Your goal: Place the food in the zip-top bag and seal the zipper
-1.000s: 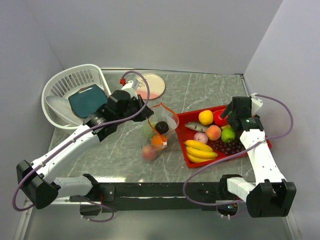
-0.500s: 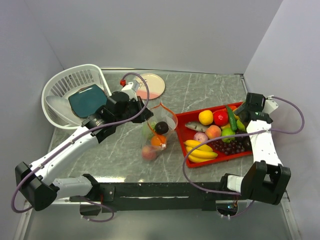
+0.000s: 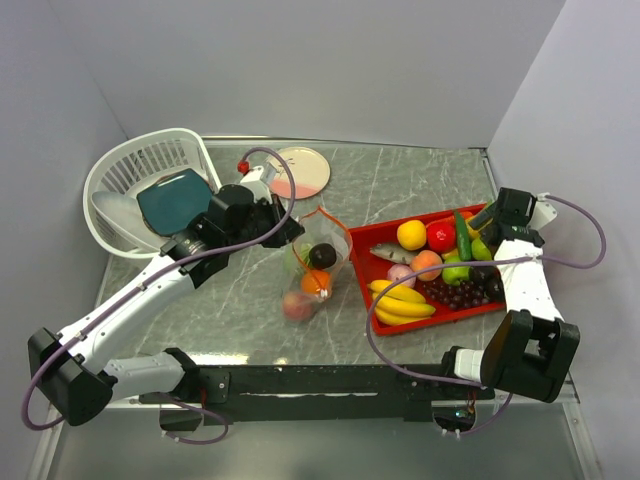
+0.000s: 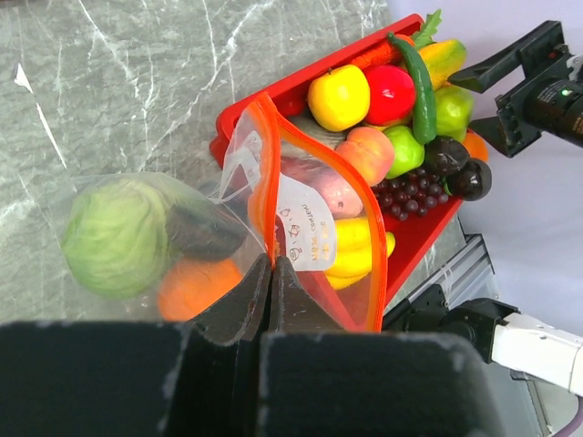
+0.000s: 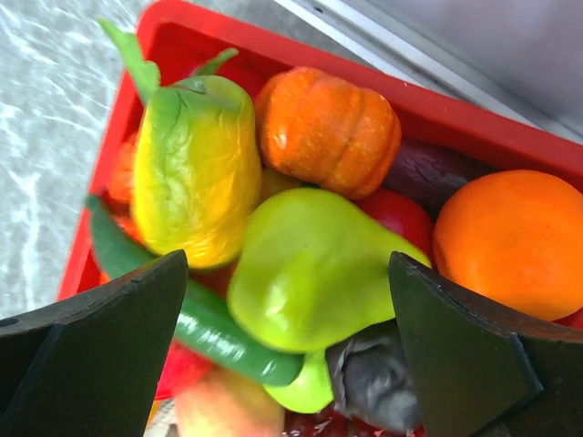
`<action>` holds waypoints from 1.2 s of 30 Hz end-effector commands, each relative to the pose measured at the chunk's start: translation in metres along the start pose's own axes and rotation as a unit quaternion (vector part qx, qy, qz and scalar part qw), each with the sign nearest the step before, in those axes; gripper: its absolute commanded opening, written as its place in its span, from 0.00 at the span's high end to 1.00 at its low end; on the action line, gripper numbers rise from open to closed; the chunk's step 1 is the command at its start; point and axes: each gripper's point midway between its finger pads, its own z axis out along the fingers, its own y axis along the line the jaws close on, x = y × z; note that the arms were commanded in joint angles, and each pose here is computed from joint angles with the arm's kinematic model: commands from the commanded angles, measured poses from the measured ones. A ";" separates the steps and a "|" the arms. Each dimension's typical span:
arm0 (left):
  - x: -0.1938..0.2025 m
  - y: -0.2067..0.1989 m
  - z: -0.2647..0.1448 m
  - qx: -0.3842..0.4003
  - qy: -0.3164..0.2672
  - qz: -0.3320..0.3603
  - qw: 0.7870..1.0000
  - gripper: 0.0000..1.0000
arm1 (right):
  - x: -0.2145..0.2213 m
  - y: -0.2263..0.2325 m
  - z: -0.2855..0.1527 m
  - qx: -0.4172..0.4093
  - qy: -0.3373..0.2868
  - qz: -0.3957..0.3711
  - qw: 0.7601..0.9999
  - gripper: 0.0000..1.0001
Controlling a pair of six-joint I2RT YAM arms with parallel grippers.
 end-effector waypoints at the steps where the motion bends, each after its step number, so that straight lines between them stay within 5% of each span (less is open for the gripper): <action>1: -0.012 -0.010 -0.007 0.027 -0.020 0.008 0.999 0.99 | 0.001 0.000 0.007 -0.001 -0.004 0.001 1.000 0.05; 13: -0.009 -0.005 -0.004 0.028 -0.014 0.003 1.000 0.99 | 0.007 -0.003 -0.007 -0.020 -0.003 0.002 1.000 0.19; 25: -0.011 -0.005 -0.004 0.028 -0.017 0.001 0.999 0.99 | 0.034 -0.002 -0.014 -0.047 0.025 -0.027 0.998 0.13; 36: -0.011 -0.003 -0.003 0.023 -0.018 0.001 1.000 0.99 | 0.044 0.002 -0.012 -0.054 0.033 -0.037 0.997 0.22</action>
